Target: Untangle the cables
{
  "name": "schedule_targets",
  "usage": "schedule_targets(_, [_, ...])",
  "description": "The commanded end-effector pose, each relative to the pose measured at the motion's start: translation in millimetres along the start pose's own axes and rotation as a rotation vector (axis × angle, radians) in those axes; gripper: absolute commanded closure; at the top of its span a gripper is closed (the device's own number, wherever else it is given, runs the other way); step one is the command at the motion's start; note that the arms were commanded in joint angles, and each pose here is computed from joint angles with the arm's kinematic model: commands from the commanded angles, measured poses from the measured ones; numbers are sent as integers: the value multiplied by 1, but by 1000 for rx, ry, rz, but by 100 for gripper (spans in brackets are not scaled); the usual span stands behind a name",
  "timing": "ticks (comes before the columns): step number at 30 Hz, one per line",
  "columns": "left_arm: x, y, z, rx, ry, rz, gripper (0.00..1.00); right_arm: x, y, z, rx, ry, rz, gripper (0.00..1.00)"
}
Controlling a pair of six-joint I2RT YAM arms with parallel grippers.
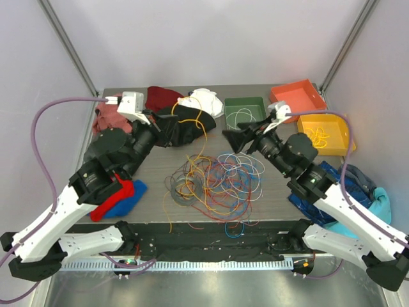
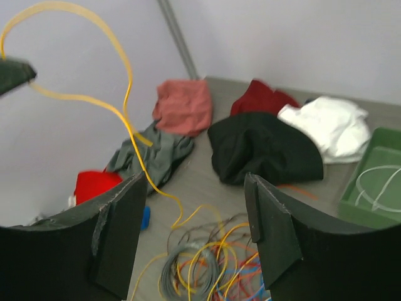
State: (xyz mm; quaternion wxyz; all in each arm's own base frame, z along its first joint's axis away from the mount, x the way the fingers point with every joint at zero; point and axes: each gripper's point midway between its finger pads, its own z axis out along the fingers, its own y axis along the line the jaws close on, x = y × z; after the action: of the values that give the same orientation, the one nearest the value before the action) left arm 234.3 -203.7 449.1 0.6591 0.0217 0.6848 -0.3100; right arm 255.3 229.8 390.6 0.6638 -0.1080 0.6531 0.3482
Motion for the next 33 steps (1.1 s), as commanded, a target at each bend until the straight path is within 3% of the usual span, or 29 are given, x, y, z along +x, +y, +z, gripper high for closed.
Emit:
schedule_targets(1, [-15, -15, 8, 35, -21, -23, 100, 31, 39, 0, -211, 46, 112, 28])
schedule_targets(8, [-36, -45, 32, 99, -32, -25, 100, 72, 43, 0, -226, 95, 127, 26])
schedule_targets(13, [-44, -61, 39, 146, -34, -39, 100, 75, 45, 8, -232, 66, 140, 26])
schedule_targets(21, [-56, -66, 31, 169, -50, -55, 100, 77, 11, 31, -55, -29, 123, 32])
schedule_targets(22, [-57, -65, 30, 167, -51, -54, 100, 78, 11, 34, -56, -30, 126, 35])
schedule_targets(26, [-60, -60, 24, 156, -58, -49, 100, 87, 3, 43, -10, -38, 153, 79])
schedule_targets(29, [-67, -52, 16, 133, -79, -41, 100, 92, -13, 41, 75, -30, 146, 96])
schedule_targets(33, [-69, -32, 3, 71, -102, -25, 100, 72, -31, 28, 180, -50, 88, 99])
